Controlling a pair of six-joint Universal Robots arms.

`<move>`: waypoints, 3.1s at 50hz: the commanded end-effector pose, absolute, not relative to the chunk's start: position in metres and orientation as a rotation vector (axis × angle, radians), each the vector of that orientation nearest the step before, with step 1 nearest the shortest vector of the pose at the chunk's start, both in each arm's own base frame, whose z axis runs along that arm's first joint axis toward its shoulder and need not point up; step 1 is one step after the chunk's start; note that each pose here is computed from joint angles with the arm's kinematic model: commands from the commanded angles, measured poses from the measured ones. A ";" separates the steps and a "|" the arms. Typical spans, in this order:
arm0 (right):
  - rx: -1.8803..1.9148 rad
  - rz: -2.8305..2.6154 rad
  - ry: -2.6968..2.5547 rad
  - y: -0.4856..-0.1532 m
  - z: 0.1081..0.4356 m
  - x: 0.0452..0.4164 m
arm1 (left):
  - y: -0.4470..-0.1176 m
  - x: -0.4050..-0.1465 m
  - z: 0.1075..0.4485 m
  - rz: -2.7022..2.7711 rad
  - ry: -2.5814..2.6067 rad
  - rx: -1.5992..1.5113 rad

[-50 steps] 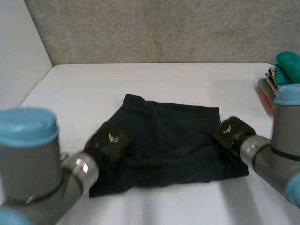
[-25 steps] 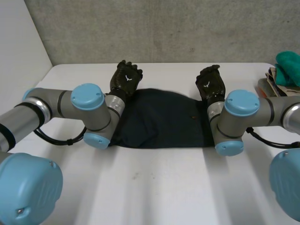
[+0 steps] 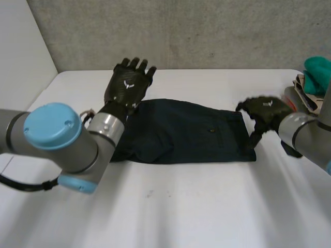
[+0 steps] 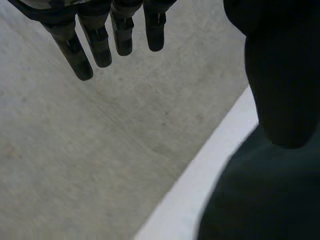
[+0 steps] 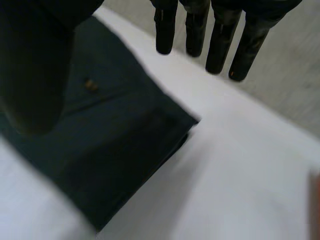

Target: Fold the laundry.

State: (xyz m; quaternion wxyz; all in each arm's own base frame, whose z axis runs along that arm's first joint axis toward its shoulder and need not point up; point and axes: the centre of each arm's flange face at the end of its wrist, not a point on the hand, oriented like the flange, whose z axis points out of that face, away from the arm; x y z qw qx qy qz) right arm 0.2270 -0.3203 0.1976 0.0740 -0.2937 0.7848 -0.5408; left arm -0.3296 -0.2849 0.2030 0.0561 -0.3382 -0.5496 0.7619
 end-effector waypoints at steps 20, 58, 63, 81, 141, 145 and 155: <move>-0.878 -1.733 2.390 -0.349 0.143 0.214 | -0.263 -0.318 0.188 2.192 -1.757 -0.975; -1.686 -1.931 1.281 -0.266 0.173 0.359 | -0.268 -0.293 0.207 2.257 -1.776 -0.902; -1.712 -1.822 1.229 -0.253 0.141 0.383 | -0.277 -0.287 0.210 2.281 -1.787 -0.881; -0.733 -1.896 1.718 -0.292 0.254 0.340 | -0.314 -0.326 0.257 2.273 -1.655 -0.783; -0.964 -1.937 2.003 -0.331 0.228 0.319 | -0.297 -0.371 0.226 1.866 -2.010 -1.018; -0.921 -1.983 1.971 -0.316 0.245 0.309 | -0.282 -0.363 0.258 1.932 -1.922 -0.999; -0.989 -1.738 2.140 -0.268 0.191 0.292 | -0.209 -0.341 0.285 1.689 -1.611 -1.207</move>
